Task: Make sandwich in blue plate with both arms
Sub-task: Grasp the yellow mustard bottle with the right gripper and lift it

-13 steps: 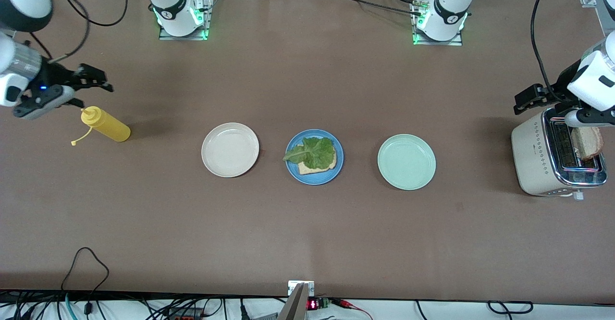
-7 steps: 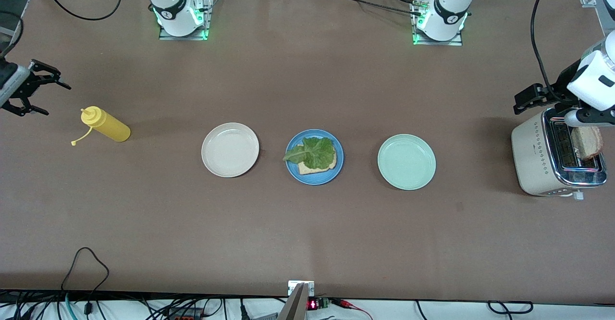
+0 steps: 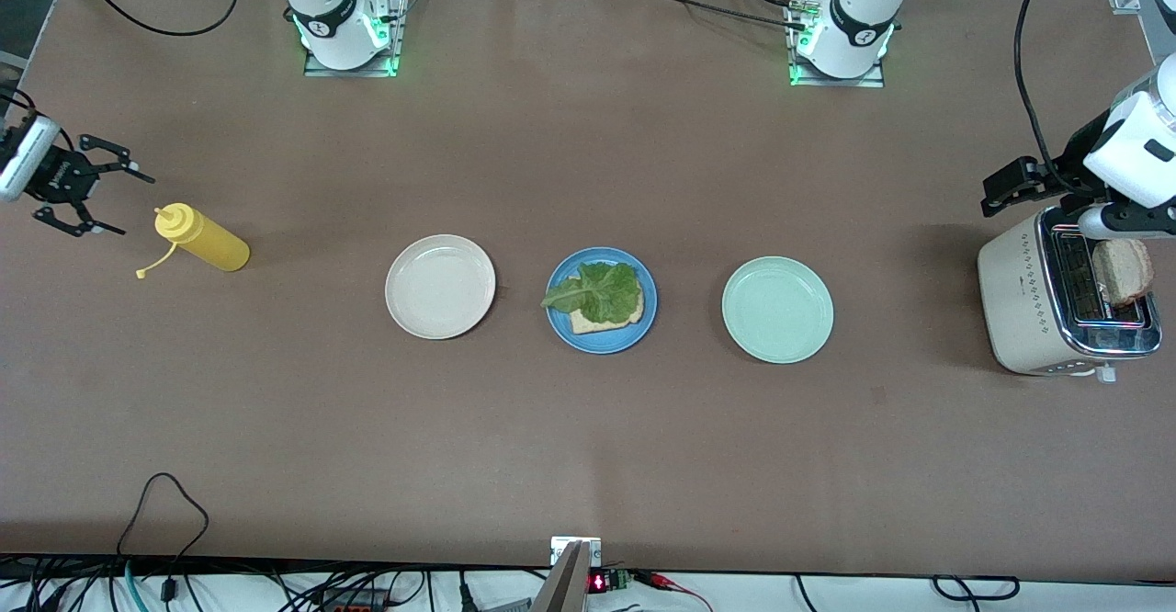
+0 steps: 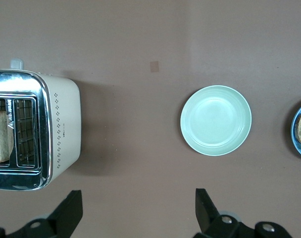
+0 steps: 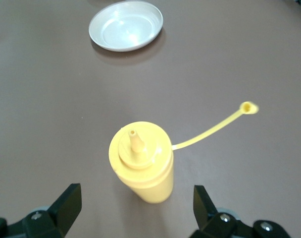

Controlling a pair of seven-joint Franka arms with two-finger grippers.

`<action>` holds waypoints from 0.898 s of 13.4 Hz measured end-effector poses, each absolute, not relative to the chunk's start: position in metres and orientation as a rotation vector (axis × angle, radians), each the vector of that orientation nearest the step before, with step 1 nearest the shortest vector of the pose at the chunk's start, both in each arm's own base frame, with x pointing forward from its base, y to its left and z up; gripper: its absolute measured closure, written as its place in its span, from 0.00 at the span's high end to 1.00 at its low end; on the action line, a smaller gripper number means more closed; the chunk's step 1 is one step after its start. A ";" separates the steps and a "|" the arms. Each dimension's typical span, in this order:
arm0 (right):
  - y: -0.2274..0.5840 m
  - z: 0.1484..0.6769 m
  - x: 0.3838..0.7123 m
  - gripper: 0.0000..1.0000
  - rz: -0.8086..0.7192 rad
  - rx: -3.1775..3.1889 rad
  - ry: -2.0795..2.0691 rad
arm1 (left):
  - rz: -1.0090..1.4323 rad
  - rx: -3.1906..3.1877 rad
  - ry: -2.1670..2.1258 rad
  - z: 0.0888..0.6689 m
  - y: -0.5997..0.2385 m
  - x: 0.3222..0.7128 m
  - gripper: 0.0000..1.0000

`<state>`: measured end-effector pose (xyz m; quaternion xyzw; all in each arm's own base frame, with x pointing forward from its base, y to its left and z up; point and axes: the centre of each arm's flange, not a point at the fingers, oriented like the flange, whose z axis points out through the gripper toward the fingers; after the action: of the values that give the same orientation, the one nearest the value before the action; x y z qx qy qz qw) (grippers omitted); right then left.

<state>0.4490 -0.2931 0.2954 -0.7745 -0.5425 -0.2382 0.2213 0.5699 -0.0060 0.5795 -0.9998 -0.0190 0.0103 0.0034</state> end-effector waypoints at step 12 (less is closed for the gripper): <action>-0.319 0.153 0.447 1.00 -0.880 -1.934 -1.427 | 0.037 -3.134 -0.065 0.579 -0.003 0.569 1.00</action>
<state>0.4470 -0.3194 0.1529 -0.7238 -0.5342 -0.3294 0.2869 0.5695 -0.0028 0.5794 -0.9997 -0.0208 0.0118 0.0034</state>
